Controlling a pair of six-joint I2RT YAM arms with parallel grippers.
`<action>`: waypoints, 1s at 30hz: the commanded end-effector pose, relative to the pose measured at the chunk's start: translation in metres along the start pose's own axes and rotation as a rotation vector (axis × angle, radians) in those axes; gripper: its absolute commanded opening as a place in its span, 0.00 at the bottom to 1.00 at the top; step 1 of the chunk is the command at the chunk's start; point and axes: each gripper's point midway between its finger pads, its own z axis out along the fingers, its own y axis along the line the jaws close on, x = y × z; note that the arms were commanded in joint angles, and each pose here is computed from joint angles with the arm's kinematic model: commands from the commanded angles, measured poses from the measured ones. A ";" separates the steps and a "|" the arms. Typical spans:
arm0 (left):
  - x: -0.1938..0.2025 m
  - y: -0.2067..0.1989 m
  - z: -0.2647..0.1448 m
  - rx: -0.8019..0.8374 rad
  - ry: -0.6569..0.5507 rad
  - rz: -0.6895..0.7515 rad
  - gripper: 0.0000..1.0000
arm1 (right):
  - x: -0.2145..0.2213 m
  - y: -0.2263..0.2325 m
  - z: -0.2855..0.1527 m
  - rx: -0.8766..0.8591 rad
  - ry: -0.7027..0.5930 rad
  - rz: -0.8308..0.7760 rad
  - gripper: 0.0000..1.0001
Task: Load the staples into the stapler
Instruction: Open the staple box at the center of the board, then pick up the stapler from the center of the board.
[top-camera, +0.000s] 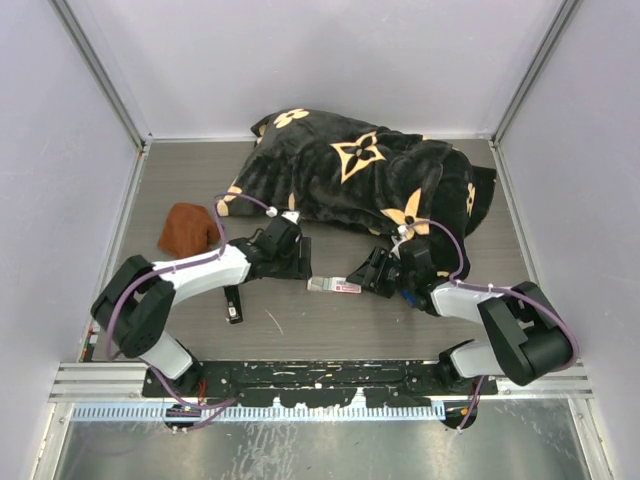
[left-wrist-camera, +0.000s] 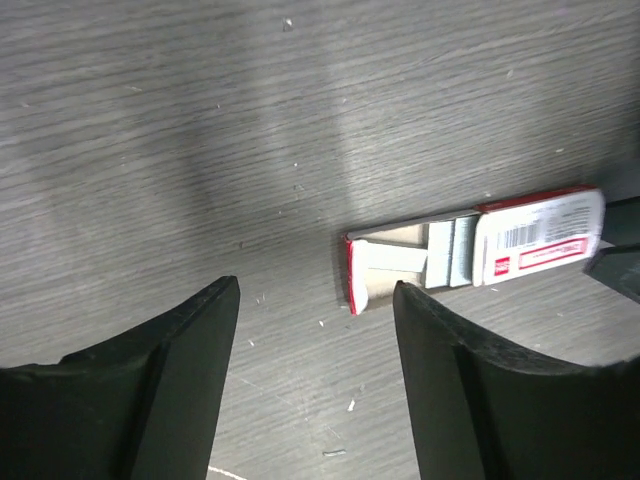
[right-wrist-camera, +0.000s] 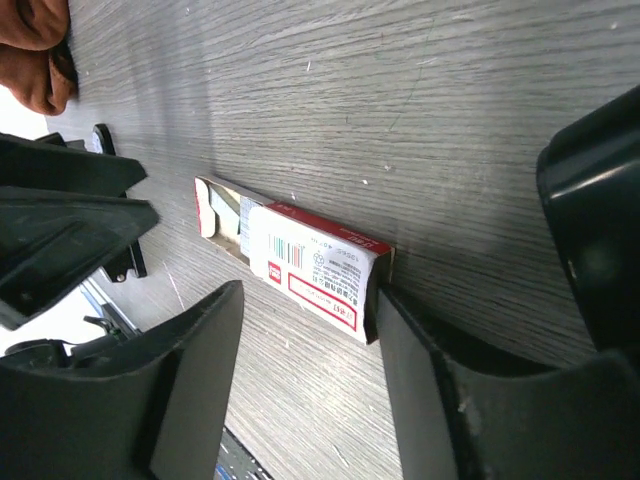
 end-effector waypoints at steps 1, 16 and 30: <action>-0.031 -0.002 -0.028 0.022 -0.154 0.007 0.69 | -0.021 0.011 -0.007 -0.007 -0.065 -0.061 0.65; -0.058 0.072 -0.111 -0.209 -0.344 -0.056 0.93 | -0.042 0.023 -0.025 0.042 -0.100 -0.242 0.80; -0.013 0.144 -0.125 -0.340 -0.226 -0.313 0.98 | -0.057 0.044 -0.036 -0.002 -0.149 -0.345 0.90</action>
